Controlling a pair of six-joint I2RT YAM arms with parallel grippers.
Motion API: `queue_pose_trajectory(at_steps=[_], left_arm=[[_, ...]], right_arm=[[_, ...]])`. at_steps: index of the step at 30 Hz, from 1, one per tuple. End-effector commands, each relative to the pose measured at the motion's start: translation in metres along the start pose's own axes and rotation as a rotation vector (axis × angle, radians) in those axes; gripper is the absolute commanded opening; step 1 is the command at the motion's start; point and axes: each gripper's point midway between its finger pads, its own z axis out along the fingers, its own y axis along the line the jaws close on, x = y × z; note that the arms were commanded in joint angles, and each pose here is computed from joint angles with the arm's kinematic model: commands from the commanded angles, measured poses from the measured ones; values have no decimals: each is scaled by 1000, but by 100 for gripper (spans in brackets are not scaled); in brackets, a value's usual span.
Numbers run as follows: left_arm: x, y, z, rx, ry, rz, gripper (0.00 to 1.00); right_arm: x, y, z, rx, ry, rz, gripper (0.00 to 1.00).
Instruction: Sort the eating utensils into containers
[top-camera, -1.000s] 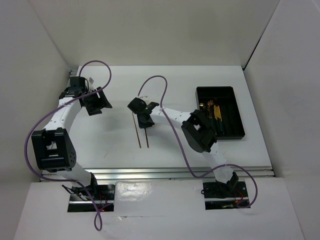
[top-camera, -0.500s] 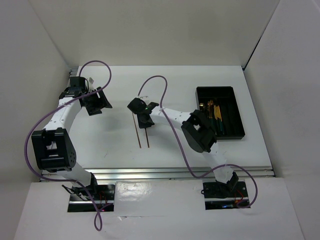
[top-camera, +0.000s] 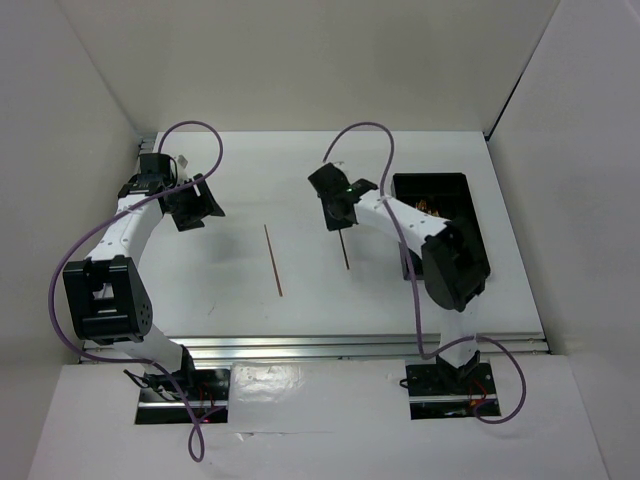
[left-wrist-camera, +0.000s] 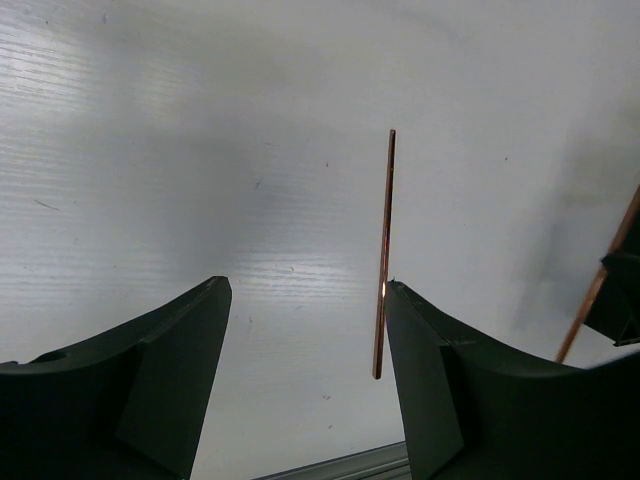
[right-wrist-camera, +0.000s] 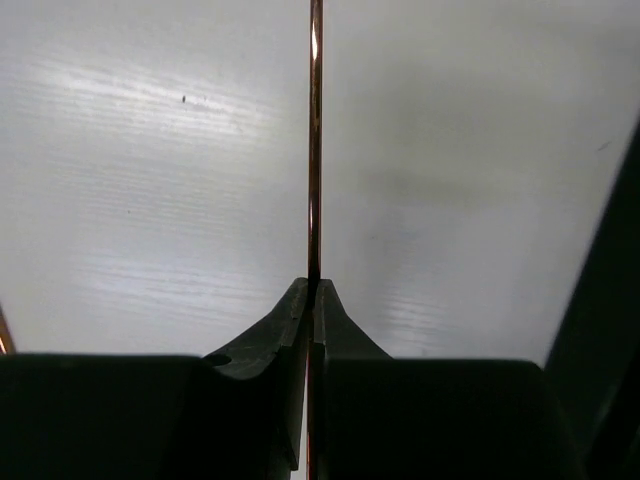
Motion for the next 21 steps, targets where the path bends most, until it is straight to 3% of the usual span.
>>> queue_pose_trajectory(at_steps=[1, 15, 21], left_arm=[[-10, -6, -9, 18, -28, 5, 77], [-6, -3, 5, 20, 27, -3, 75], [-6, 2, 13, 4, 42, -11, 75]], right_arm=[[-30, -36, -27, 23, -82, -28, 3], [-13, -203, -58, 312, -44, 83, 1], [-22, -258, -83, 364, -127, 126, 1]])
